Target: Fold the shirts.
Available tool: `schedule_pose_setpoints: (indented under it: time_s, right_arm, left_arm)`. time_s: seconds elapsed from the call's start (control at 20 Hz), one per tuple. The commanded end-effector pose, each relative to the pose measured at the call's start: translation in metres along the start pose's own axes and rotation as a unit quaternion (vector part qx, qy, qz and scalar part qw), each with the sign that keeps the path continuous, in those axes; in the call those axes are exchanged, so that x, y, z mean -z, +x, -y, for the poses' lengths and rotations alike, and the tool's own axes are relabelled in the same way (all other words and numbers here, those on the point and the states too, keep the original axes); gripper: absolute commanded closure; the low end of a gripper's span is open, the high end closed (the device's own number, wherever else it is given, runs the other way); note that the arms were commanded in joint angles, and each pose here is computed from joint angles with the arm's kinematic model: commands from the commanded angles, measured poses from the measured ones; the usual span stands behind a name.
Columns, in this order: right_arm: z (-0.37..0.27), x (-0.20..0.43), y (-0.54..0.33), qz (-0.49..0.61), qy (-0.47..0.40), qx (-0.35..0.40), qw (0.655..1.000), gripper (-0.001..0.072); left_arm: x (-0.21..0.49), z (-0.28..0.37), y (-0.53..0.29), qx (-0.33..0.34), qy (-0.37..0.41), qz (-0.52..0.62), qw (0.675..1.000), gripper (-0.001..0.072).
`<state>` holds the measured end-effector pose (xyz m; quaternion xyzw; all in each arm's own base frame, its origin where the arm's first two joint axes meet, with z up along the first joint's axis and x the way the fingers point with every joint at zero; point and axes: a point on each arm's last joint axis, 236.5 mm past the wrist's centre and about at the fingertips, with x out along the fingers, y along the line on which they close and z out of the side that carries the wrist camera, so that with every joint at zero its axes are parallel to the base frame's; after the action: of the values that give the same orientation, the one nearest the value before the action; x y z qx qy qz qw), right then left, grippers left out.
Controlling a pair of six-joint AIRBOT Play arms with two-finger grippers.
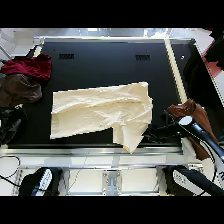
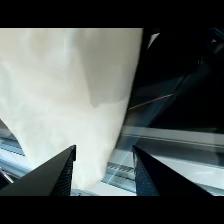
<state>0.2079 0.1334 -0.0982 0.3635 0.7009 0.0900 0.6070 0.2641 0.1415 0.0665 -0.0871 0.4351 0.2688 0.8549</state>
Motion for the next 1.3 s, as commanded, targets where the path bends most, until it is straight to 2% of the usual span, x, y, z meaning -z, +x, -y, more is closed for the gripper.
schedule_pose_setpoints:
  time_s: [0.0, 0.1, 0.2, 0.25, 0.3, 0.4, 0.5, 0.6, 0.7, 0.9, 0.95, 1.0, 1.25]
  right_arm:
    - [-0.007, 0.006, 0.022, -0.013, 0.009, -0.021, 1.0, 0.0298]
    - [-0.009, 0.01, 0.035, -0.022, 0.007, -0.015, 1.0, 0.03]
    - [-0.013, 0.011, 0.043, -0.022, 0.005, -0.015, 1.0, 0.0344]
    - [-0.02, 0.01, 0.044, -0.018, 0.0, -0.024, 1.0, 0.0545]
    - [-0.029, 0.009, 0.041, -0.019, -0.005, -0.037, 0.999, 0.0684]
    - [-0.048, 0.004, 0.031, -0.013, -0.042, -0.058, 0.997, 0.0696]
    - [-0.066, 0.0, 0.018, -0.001, -0.066, -0.072, 0.995, 0.0696]
    - [-0.079, -0.001, 0.008, 0.01, -0.086, -0.082, 0.993, 0.0696]
    - [-0.085, 0.0, 0.0, 0.022, -0.103, -0.088, 0.991, 0.0696]
    - [-0.082, 0.001, -0.002, 0.024, -0.118, -0.079, 0.99, 0.0696]
    - [-0.081, 0.001, -0.001, 0.024, -0.119, -0.077, 0.99, 0.0696]
    - [-0.081, 0.001, -0.001, 0.024, -0.119, -0.076, 0.99, 0.0696]
    - [-0.081, 0.001, -0.001, 0.024, -0.119, -0.076, 0.99, 0.0696]
  left_arm:
    - [0.004, 0.008, 0.0, 0.018, -0.015, -0.005, 1.0, 0.0]
    - [0.006, 0.014, -0.001, 0.032, -0.024, -0.009, 0.999, 0.0]
    - [0.006, 0.015, -0.001, 0.033, -0.025, -0.01, 0.999, 0.0]
    - [0.008, 0.015, -0.001, 0.032, -0.025, -0.013, 0.999, 0.0007]
    - [0.012, 0.014, 0.0, 0.03, -0.034, -0.021, 0.999, 0.0011]
    - [0.033, 0.011, 0.006, 0.019, -0.072, -0.054, 0.996, 0.001]
    - [0.074, 0.008, 0.021, -0.004, -0.155, -0.109, 0.982, 0.0011]
    - [0.112, 0.015, 0.035, -0.015, -0.253, -0.152, 0.955, 0.0011]
    - [0.147, 0.033, 0.043, -0.001, -0.31, -0.2, 0.929, 0.0012]
    - [0.187, 0.078, 0.051, 0.071, -0.444, -0.273, 0.851, 0.0018]
    - [0.191, 0.082, 0.052, 0.079, -0.462, -0.28, 0.838, 0.0042]
    - [0.193, 0.082, 0.054, 0.079, -0.47, -0.281, 0.833, 0.0101]
    - [0.166, 0.082, 0.064, 0.106, -0.492, -0.23, 0.833, 0.0108]
